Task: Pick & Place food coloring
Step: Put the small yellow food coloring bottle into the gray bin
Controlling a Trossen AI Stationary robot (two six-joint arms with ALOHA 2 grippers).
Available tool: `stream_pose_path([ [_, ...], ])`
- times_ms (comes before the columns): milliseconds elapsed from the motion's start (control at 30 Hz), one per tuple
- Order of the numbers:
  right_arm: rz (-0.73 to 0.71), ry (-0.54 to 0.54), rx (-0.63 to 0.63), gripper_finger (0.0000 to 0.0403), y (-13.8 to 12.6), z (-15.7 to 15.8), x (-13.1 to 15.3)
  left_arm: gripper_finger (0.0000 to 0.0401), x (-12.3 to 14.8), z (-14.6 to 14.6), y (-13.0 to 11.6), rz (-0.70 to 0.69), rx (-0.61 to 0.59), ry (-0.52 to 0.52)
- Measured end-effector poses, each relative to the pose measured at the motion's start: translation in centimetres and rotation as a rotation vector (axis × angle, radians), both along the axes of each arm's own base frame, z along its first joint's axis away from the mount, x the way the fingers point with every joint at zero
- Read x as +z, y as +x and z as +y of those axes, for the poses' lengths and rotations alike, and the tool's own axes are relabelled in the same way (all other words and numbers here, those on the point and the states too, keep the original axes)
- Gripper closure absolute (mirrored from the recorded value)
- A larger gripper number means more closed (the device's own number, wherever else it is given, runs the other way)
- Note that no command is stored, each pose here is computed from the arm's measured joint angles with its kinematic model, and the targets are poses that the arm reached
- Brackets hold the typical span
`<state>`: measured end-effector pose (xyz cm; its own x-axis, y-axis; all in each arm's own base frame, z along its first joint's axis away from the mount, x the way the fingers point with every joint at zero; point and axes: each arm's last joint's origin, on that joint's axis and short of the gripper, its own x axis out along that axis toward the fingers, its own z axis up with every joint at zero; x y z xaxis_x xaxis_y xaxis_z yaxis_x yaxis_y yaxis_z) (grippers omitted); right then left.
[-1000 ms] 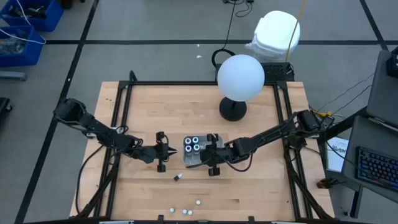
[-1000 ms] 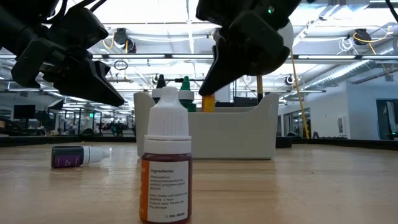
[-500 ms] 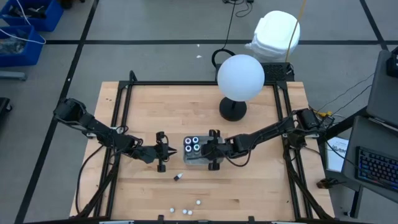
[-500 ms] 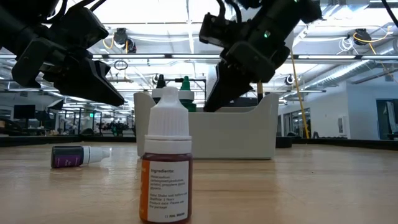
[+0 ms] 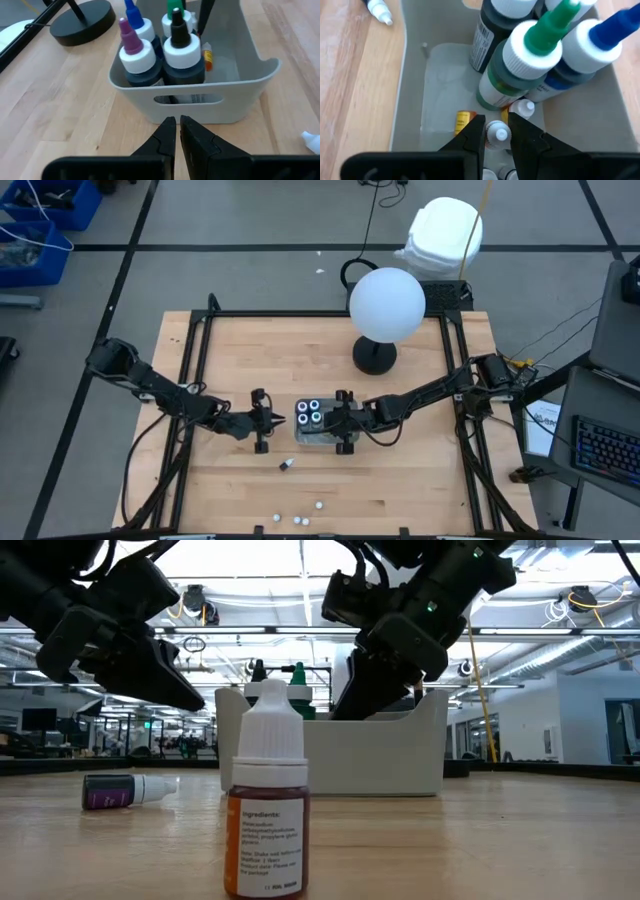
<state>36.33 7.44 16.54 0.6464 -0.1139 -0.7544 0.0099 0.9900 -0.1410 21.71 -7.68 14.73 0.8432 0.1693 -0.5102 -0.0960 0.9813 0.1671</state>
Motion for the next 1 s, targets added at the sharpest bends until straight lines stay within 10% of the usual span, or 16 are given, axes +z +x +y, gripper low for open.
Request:
stream_pose_path([
  [1000,0.014,0.007,-0.015,0.0342,-0.49,-0.13,-0.81,0.0366,0.00,0.17,0.07,0.000,0.006,-0.009],
])
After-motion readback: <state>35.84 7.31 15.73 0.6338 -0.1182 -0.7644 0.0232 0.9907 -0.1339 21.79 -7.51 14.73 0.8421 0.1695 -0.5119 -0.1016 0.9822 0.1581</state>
